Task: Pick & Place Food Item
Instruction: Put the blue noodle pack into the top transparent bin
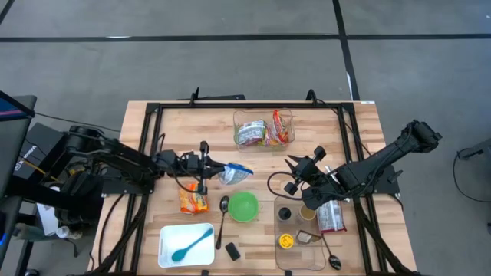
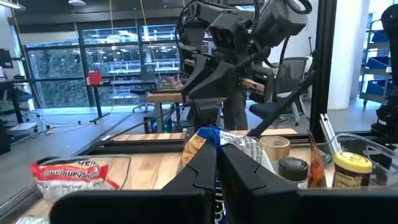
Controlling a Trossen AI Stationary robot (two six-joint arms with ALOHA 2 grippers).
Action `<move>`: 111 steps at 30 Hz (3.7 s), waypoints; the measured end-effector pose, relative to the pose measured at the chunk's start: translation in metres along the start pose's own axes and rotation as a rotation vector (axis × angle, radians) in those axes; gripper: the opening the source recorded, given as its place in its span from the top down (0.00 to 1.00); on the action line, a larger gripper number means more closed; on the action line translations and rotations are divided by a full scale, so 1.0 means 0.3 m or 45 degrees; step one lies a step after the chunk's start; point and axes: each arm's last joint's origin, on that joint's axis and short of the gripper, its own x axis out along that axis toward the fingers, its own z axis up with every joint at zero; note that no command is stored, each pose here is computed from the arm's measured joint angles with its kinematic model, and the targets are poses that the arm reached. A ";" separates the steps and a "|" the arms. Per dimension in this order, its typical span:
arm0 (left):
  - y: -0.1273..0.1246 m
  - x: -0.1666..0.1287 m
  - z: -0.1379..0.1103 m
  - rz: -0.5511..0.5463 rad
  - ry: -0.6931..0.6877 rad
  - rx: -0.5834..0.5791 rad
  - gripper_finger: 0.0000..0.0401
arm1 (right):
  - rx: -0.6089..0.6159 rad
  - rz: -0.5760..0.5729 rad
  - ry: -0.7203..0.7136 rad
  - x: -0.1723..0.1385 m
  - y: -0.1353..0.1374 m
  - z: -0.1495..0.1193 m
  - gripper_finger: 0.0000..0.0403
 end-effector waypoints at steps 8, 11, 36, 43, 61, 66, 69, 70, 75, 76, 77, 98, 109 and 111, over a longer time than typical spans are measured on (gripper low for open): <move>0.006 0.107 -0.012 0.028 0.028 0.076 1.00 | 0.004 0.001 -0.002 0.000 0.001 0.001 0.84; 0.018 0.156 -0.028 0.052 0.047 0.083 0.99 | 0.004 0.001 -0.002 0.000 0.001 0.001 0.84; 0.032 0.232 -0.082 0.077 0.114 0.094 1.00 | -0.195 0.266 0.361 0.152 -0.003 -0.028 0.84; 0.032 0.231 -0.082 0.076 0.114 0.094 0.99 | -0.169 0.662 0.396 0.178 -0.015 0.017 0.84; 0.032 0.231 -0.081 0.076 0.114 0.094 0.99 | -0.117 0.711 0.465 0.214 -0.043 0.018 0.76; 0.032 0.231 -0.081 0.076 0.114 0.094 1.00 | -0.112 0.695 0.506 0.212 -0.047 0.008 0.60; 0.032 0.231 -0.081 0.076 0.114 0.094 0.99 | -0.159 0.705 0.492 0.212 -0.047 0.009 0.49; 0.032 0.231 -0.081 0.076 0.114 0.094 0.99 | -0.176 0.708 0.486 0.212 -0.047 0.009 0.46; 0.032 0.231 -0.081 0.076 0.114 0.094 1.00 | -0.176 0.703 0.449 0.224 -0.051 0.019 0.40; 0.032 0.231 -0.081 0.076 0.114 0.094 1.00 | -0.169 0.696 0.444 0.229 -0.055 0.021 0.40; 0.032 0.231 -0.081 0.076 0.114 0.094 1.00 | -0.168 0.689 0.441 0.234 -0.059 0.022 0.40; 0.032 0.231 -0.082 0.076 0.116 0.094 0.99 | -0.159 0.811 0.305 0.275 -0.072 0.064 0.45; 0.032 0.231 -0.082 0.076 0.116 0.094 0.99 | -0.109 0.842 0.339 0.291 -0.087 0.064 0.60; 0.032 0.231 -0.082 0.076 0.117 0.094 0.99 | -0.109 0.839 0.349 0.297 -0.082 0.059 0.63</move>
